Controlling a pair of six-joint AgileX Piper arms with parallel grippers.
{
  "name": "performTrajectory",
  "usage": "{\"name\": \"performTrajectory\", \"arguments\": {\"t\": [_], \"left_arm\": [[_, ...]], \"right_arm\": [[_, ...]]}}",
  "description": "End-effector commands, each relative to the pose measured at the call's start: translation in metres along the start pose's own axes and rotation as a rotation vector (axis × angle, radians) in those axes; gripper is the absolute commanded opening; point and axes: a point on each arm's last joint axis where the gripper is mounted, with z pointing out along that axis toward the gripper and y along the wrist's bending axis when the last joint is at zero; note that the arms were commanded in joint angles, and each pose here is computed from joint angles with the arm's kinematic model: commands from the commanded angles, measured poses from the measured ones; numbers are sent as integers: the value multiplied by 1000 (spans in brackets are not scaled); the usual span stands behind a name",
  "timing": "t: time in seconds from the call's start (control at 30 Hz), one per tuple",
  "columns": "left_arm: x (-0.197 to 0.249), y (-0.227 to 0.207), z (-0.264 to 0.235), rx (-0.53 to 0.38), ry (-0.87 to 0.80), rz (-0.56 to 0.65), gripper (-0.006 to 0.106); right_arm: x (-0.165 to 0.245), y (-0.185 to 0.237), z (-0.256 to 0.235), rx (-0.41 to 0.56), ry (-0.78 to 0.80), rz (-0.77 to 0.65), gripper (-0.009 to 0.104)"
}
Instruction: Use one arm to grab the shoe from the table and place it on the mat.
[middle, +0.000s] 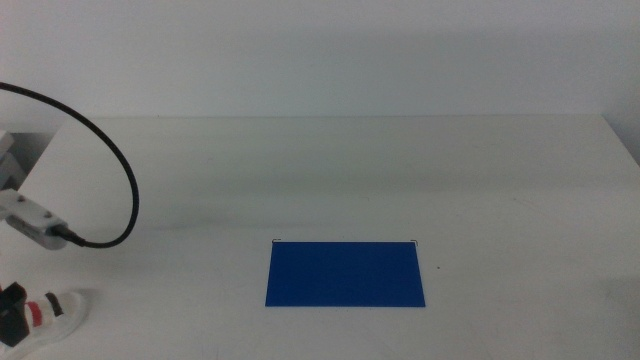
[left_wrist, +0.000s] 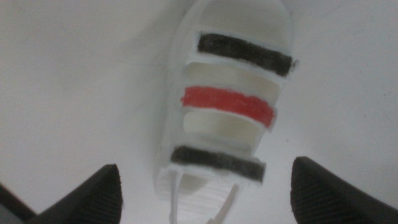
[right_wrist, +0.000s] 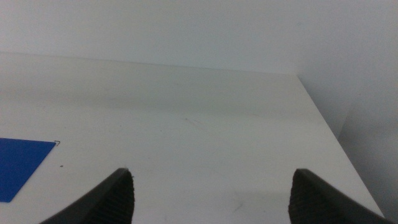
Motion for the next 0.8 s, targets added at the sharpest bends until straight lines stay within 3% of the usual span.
{"name": "performTrajectory", "arguments": {"t": [0.0, 0.43, 0.6, 0.77], "left_arm": [[-3, 1, -7, -12, -27, -1, 92], [-4, 3, 18, 65, 33, 12, 88], [-5, 4, 27, 88, 51, 11, 72], [-4, 4, 27, 96, 57, -2, 44]], "right_arm": [[-6, -1, -2, 10, -97, -17, 64], [-6, -1, -2, 10, -97, -17, 64], [-6, -1, -2, 10, -97, -17, 64], [-6, -1, -2, 10, -97, -17, 64]]}}
